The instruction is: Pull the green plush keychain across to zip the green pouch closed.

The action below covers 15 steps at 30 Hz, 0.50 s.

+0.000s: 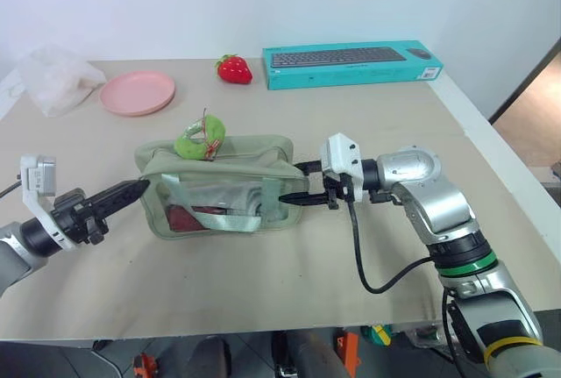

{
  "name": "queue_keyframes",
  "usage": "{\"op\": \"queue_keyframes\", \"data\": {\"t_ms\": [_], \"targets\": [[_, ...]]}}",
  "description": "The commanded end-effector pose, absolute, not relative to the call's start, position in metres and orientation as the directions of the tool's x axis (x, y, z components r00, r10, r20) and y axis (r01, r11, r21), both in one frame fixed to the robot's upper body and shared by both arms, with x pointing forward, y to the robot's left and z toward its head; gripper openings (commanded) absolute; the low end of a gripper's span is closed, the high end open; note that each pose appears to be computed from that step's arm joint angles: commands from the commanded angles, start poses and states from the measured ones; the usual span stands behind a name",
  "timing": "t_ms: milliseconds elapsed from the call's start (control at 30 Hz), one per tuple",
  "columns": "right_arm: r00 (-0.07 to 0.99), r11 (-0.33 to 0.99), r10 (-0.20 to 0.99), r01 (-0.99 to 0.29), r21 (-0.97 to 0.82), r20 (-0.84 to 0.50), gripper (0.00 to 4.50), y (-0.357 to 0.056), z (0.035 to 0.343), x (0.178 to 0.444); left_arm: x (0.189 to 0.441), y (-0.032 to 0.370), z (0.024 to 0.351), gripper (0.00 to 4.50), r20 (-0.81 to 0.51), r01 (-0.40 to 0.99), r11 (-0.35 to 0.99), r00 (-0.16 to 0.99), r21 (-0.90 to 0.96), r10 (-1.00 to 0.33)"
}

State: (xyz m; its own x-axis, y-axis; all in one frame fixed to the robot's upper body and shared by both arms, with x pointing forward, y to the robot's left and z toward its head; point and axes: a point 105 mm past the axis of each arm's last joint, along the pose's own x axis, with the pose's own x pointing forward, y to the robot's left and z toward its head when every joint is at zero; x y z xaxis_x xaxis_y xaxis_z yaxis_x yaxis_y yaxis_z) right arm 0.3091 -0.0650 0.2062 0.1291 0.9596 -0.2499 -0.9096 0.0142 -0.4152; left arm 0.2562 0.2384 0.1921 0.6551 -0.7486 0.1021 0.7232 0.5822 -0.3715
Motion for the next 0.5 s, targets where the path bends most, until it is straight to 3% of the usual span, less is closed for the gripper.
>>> {"op": "queue_keyframes", "data": {"t_ms": [33,67,133,200,300,367,500], "targets": [[0.097,0.005,0.973,-0.915,-0.403,-0.208,3.82,-0.074,0.229,0.297,0.252,0.227,0.195,0.0,0.102,0.763,0.557,0.615,-0.329,-0.782],[0.063,-0.02,0.98,-0.915,-0.402,-0.19,4.09,-0.076,0.236,0.29,0.252,0.227,0.195,0.0,0.102,0.764,0.556,0.614,-0.329,-0.783],[0.024,-0.039,0.989,-0.912,-0.409,-0.147,4.09,-0.078,0.248,0.283,0.252,0.226,0.194,0.0,0.104,0.764,0.555,0.613,-0.328,-0.783],[0.069,0.053,0.997,-0.898,-0.437,-0.02,4.09,-0.08,0.28,0.293,0.252,0.225,0.193,0.0,0.104,0.767,0.552,0.61,-0.328,-0.786],[0.212,0.243,0.969,-0.764,-0.598,0.123,4.09,-0.065,0.327,0.32,0.251,0.224,0.191,0.0,0.098,0.767,0.552,0.609,-0.328,-0.787],[0.226,0.256,0.965,-0.672,-0.695,0.136,4.09,-0.052,0.334,0.323,0.252,0.224,0.19,0.0,0.096,0.765,0.554,0.611,-0.327,-0.786],[0.201,0.151,0.978,-0.529,-0.835,0.049,4.09,-0.02,0.324,0.321,0.253,0.223,0.191,0.0,0.103,0.77,0.55,0.607,-0.324,-0.788]]}}
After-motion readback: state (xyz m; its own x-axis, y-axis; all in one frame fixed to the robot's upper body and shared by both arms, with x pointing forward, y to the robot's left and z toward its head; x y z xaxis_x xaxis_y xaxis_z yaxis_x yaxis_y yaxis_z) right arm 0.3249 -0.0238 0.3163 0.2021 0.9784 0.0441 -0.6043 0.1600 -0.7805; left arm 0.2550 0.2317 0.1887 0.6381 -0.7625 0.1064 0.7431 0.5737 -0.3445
